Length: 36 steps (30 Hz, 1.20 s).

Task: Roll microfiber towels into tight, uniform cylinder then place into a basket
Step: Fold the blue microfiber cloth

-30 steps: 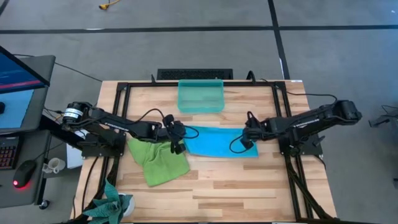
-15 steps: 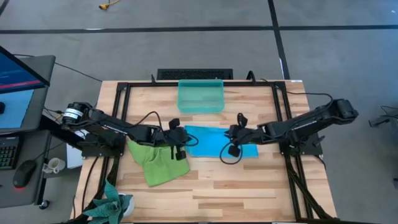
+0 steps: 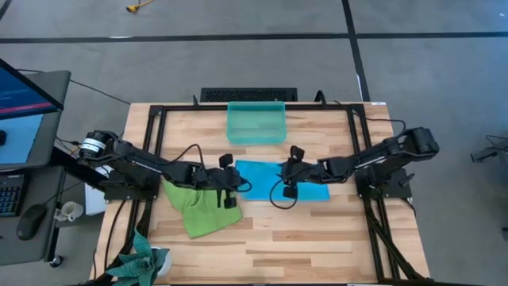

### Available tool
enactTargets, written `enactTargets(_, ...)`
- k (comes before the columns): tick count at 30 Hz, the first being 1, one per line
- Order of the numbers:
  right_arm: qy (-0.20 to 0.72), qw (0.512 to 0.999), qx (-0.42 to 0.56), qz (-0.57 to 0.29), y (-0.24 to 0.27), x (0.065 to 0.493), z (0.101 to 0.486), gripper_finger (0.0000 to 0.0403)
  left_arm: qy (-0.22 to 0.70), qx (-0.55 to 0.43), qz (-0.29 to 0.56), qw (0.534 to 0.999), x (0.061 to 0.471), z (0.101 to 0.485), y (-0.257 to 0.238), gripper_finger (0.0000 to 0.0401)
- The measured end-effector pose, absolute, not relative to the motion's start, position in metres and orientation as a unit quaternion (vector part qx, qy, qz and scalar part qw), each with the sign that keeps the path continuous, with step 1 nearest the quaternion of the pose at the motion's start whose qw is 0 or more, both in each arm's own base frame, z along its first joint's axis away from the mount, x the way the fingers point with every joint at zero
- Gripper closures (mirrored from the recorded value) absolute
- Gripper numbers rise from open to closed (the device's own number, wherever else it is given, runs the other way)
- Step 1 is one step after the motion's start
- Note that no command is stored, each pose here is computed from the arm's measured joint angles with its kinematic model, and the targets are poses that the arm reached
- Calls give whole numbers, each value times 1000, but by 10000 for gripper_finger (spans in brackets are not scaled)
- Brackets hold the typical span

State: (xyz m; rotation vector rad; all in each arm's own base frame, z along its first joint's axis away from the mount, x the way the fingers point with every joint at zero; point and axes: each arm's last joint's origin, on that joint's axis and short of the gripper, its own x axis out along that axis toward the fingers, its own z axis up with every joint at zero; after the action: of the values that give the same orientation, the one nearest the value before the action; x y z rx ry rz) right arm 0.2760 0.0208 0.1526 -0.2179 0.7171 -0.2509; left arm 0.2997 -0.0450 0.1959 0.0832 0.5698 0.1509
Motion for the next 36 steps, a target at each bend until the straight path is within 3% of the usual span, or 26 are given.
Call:
enactTargets(11,339,923,-148,-103,22,289,134,214,270,39,59,960,300,198,-51,400)
enactTargets(24,344,933,-90,-60,15,291,132,219,251,44,51,966,301,201,-57,400)
enactTargets(36,419,904,-51,-72,8,280,121,225,252,47,60,965,301,201,-56,400)
